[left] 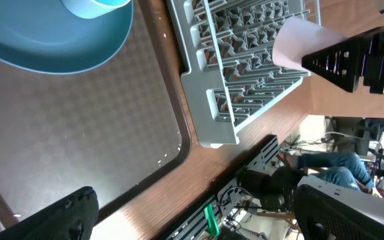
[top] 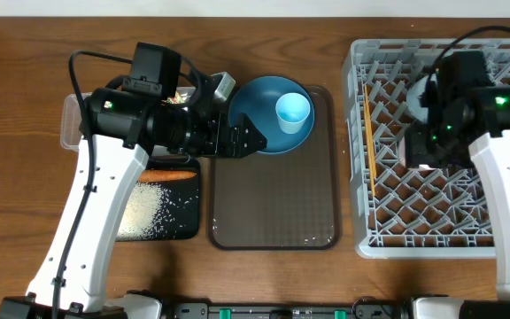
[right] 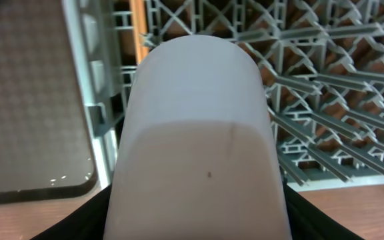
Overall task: Sort waste into correct bins and load items into the dishwasher rack
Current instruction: 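Carry the cup right and lower it into the rack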
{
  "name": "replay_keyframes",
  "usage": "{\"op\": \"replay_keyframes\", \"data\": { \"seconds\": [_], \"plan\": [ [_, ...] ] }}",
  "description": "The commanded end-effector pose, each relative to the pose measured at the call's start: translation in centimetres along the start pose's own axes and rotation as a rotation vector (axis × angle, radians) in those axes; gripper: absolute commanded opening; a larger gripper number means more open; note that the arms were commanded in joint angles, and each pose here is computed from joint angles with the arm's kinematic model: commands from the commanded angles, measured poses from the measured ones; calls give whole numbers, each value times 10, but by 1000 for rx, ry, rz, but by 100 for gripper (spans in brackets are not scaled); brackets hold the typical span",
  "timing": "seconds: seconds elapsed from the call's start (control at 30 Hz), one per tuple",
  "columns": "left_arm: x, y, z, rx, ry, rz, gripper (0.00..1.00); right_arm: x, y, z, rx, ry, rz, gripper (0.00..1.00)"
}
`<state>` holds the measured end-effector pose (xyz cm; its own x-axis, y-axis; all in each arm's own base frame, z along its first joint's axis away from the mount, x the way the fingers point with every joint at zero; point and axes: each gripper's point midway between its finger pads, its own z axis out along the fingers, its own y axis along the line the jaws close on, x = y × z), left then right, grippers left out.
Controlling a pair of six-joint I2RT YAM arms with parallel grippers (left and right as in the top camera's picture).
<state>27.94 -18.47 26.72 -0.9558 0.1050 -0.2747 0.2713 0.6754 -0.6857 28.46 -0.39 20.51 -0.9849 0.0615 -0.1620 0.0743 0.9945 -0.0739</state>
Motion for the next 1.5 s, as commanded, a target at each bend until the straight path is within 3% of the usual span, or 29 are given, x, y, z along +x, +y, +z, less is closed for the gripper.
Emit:
{"op": "replay_keyframes", "data": {
  "seconds": [0.0, 1.27, 1.47],
  "plan": [
    [-1, 0, -2, -3, -7, 2, 95, 0, -10, 0, 17, 3, 29, 30],
    [-1, 0, -2, -3, -7, 2, 96, 21, -13, 79, 11, 81, 78, 31],
    [-1, 0, -2, -3, -7, 2, 96, 22, -13, 81, 11, 85, 78, 36]
  ]
}}
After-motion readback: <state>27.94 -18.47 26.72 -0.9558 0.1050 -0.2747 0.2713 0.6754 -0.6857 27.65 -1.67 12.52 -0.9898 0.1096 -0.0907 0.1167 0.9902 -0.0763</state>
